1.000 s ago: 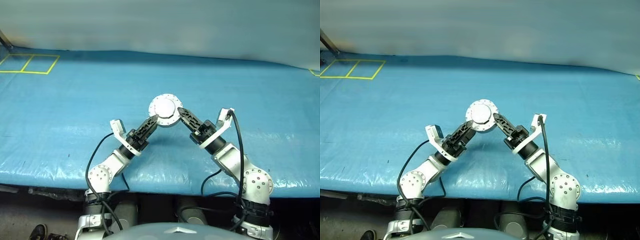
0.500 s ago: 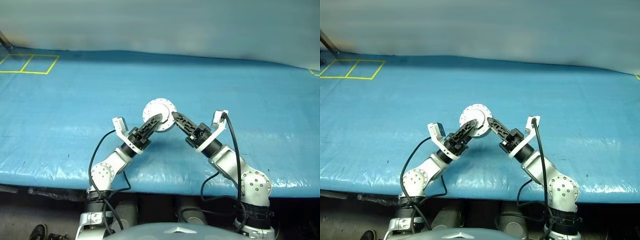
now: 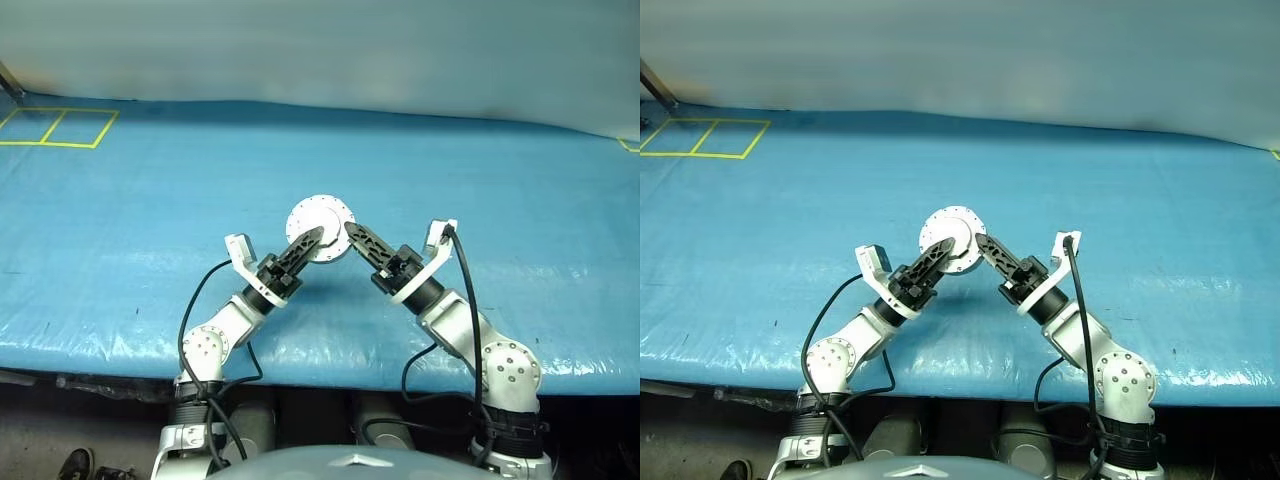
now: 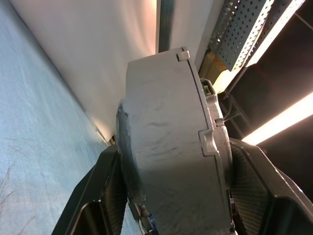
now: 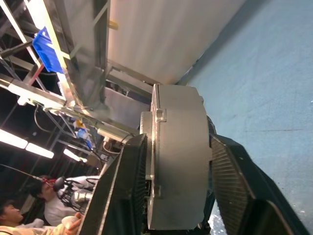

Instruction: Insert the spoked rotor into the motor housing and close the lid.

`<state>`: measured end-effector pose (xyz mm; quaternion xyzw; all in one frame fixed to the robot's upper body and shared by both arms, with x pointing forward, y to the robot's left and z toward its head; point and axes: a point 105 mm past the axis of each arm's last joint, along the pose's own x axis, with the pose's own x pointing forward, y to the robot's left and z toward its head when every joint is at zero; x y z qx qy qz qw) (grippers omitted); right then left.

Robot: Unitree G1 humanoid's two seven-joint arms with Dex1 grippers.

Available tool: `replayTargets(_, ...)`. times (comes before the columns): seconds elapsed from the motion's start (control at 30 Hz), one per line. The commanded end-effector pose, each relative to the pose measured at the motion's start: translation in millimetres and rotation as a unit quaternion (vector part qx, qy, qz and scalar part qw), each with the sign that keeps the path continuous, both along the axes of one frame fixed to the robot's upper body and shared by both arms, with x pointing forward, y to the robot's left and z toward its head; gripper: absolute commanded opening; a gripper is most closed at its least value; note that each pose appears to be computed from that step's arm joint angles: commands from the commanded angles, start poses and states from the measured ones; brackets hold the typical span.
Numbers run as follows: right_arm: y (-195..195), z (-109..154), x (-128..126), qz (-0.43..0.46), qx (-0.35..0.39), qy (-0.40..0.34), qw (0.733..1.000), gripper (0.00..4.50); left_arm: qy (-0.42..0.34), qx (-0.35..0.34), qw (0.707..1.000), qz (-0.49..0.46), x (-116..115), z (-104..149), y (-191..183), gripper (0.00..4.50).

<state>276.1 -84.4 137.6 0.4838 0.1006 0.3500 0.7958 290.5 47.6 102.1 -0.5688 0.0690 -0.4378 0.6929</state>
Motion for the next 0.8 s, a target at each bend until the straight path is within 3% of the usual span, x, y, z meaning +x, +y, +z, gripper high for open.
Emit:
replayTargets(0.03, 8, 30, -9, 0.013, 0.010, -0.074, 0.997, 3.19, 0.007, 0.001, 1.000, 0.026, 4, -1, -5, 2.69)
replayTargets(0.1, 4, 25, -1, -0.023, -0.028, -0.078, 0.996, 3.83, 0.011, 0.012, 0.999, 0.038, 7, -5, -4, 2.69)
replayTargets(0.33, -6, 17, 9, -0.076, -0.067, -0.082, 0.991, 3.83, 0.032, 0.062, 0.988, 0.138, 27, -19, 14, 2.69)
replayTargets(0.47, -12, 11, 11, -0.089, -0.093, -0.085, 0.988, 3.83, 0.032, 0.143, 0.946, 0.290, 52, -27, 54, 2.69)
replayTargets(0.8, -8, -10, 12, -0.094, -0.155, -0.077, 0.980, 3.83, 0.051, 0.161, 0.893, 0.418, 66, -22, 106, 2.69)
